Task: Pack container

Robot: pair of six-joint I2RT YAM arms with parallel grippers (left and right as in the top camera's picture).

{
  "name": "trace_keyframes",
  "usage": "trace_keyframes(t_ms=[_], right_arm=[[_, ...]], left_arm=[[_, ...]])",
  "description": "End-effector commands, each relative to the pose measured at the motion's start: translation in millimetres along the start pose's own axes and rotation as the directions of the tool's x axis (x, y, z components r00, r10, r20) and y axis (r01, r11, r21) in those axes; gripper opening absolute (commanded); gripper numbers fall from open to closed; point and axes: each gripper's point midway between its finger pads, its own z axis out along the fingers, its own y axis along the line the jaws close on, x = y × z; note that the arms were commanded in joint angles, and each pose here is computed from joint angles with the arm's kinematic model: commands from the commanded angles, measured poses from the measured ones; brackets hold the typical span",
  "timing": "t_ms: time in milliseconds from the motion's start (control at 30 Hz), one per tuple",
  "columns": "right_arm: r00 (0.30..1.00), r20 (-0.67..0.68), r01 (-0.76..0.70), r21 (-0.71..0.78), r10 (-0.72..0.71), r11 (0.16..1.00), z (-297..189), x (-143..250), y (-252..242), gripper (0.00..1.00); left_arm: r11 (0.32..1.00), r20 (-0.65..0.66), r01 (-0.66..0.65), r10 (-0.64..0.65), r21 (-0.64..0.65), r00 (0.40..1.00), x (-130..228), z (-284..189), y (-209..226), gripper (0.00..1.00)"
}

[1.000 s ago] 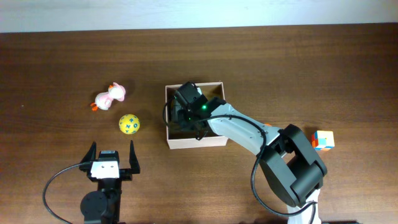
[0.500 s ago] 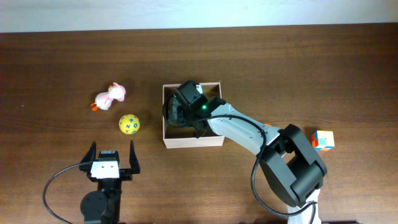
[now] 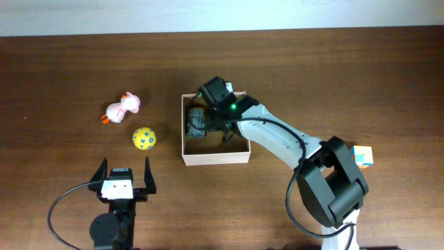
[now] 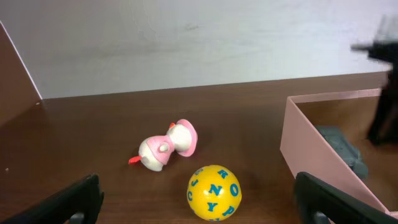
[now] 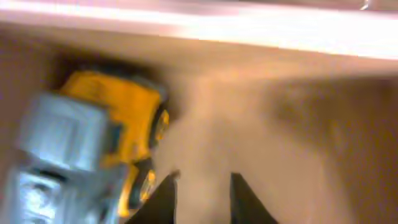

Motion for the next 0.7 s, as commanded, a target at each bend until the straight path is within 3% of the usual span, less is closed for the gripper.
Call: trace_keyframes(t_ms=[0, 267, 367, 400, 667], right_arm=[[0.995, 0.081, 0.061, -0.004, -0.061, 0.998, -27, -36, 11, 0.34], [0.990, 0.122, 0.071, 0.047, -0.077, 0.996, -84, -71, 10, 0.59], [0.991, 0.122, 0.048, 0.115, -0.062, 0.992, -103, -77, -10, 0.82], [0.992, 0.113, 0.035, 0.140, -0.051, 0.990, -108, -78, -21, 0.85], [0.980, 0.010, -0.189, 0.319, 0.197, 0.929, -130, -64, -143, 0.89]], left_arm=[[1.000, 0.001, -0.016, 0.016, 0.003, 1.000, 1, 0, 0, 0.99], [1.000, 0.001, -0.016, 0.016, 0.003, 1.000, 1, 0, 0, 0.99], [1.000, 0.001, -0.016, 0.016, 0.003, 1.000, 1, 0, 0, 0.99], [1.000, 0.001, -0.016, 0.016, 0.003, 1.000, 1, 0, 0, 0.99], [1.000, 0.001, -0.016, 0.016, 0.003, 1.000, 1, 0, 0, 0.99]])
